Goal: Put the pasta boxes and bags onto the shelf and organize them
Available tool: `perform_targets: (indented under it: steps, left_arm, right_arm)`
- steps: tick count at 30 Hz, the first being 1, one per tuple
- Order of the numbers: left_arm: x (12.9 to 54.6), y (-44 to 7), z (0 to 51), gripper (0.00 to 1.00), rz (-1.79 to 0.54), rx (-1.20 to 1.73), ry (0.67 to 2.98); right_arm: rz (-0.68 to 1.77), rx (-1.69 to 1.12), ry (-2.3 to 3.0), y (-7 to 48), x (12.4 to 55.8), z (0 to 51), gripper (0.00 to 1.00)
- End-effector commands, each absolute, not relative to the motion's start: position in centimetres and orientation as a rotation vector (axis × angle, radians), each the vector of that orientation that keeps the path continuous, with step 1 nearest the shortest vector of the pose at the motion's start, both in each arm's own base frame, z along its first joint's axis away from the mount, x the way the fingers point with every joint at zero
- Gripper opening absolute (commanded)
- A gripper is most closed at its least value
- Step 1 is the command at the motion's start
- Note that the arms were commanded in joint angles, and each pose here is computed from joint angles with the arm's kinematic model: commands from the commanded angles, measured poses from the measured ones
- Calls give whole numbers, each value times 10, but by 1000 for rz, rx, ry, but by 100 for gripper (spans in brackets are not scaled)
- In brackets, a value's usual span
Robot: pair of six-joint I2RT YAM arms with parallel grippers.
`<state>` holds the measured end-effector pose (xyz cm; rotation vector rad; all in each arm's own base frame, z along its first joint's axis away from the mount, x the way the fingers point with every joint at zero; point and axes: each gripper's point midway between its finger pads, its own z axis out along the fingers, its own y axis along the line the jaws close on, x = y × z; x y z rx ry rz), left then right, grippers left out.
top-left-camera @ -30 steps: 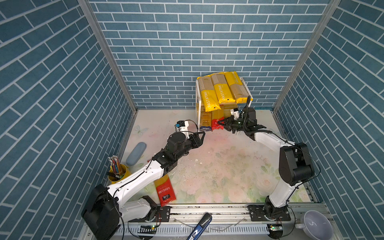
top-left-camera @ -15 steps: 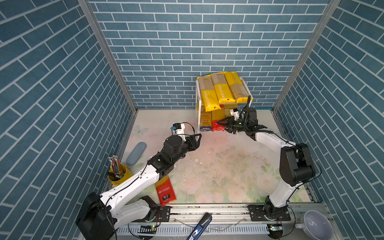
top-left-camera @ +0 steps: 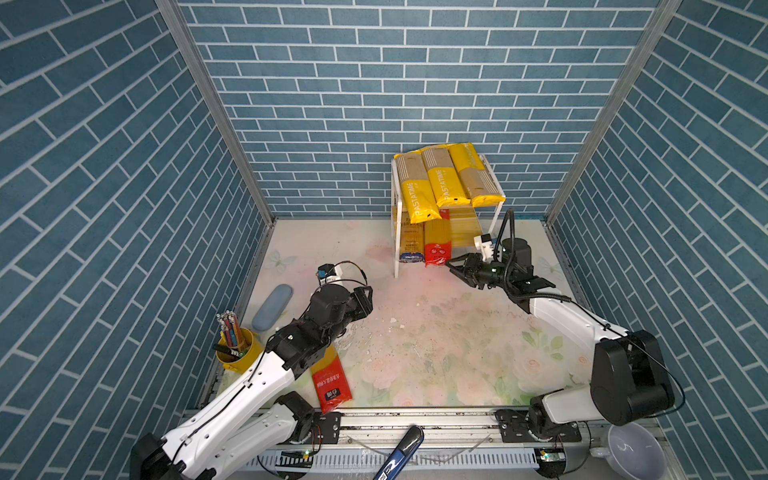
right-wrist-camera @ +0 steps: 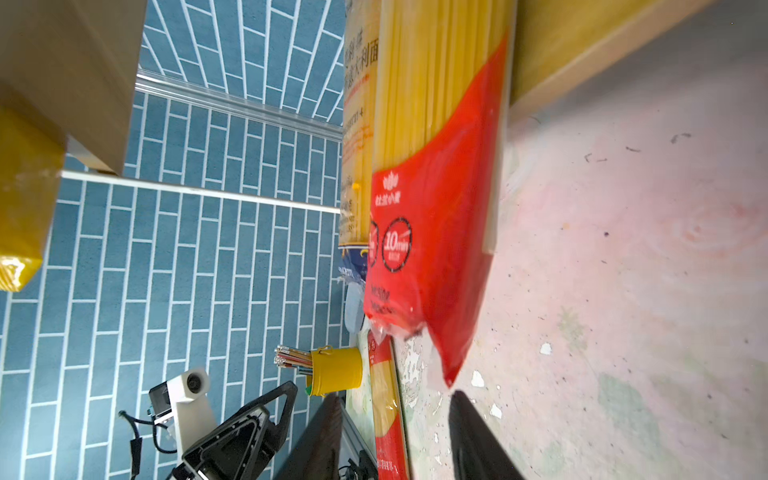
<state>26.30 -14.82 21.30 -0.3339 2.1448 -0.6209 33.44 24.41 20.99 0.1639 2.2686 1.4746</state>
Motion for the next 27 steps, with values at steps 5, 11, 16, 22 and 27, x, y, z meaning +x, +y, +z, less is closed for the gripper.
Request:
perform_targets:
  steps: [5,11,16,22,27]
  left_arm:
    - [229,-96,159,62,-343,-436,2298]
    - [214,-72,147,69,-215,-510,2342]
    - [199,-47,129,78,-102,-661,2375]
    - [194,-42,113,80,-70,-719,2392]
    - [188,-34,103,83,-67,-813,2373]
  right_arm:
    - [1360,181,2340,259,304,183,43]
    - [1285,143,2359,274,296,174,41]
    - [1253,98,2384,298,282,160,40]
    - [1076,21,2401,297,305,167,37]
    - [1046,44,2351,293,336,175,35]
